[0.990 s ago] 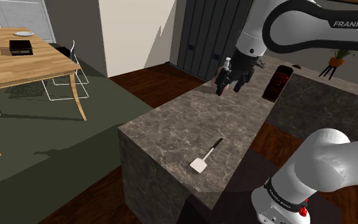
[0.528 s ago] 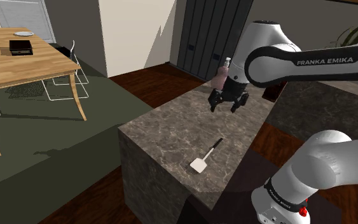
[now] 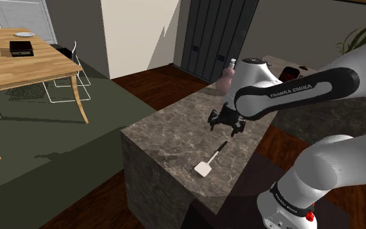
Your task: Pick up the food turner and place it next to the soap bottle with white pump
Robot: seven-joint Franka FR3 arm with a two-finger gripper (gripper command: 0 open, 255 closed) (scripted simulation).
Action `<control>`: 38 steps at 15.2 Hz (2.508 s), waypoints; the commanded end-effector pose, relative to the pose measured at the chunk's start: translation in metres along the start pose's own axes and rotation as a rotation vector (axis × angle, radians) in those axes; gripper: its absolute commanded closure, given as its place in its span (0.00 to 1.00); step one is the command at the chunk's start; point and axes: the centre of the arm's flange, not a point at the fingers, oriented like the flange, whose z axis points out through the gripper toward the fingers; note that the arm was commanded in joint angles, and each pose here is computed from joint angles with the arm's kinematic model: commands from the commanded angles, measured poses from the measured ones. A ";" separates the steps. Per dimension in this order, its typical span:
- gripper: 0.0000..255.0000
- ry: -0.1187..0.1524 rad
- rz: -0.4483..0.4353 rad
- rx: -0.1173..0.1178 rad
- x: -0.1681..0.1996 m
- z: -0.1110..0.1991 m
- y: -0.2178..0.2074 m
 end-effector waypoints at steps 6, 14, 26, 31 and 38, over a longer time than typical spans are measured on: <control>0.00 -0.013 0.367 -0.028 -0.007 0.088 0.006; 0.00 -0.015 0.428 -0.033 -0.010 0.136 0.008; 1.00 -0.015 0.428 -0.033 -0.010 0.144 0.008; 1.00 -0.015 0.428 -0.033 -0.010 0.144 0.008; 1.00 -0.015 0.428 -0.033 -0.008 0.118 0.008</control>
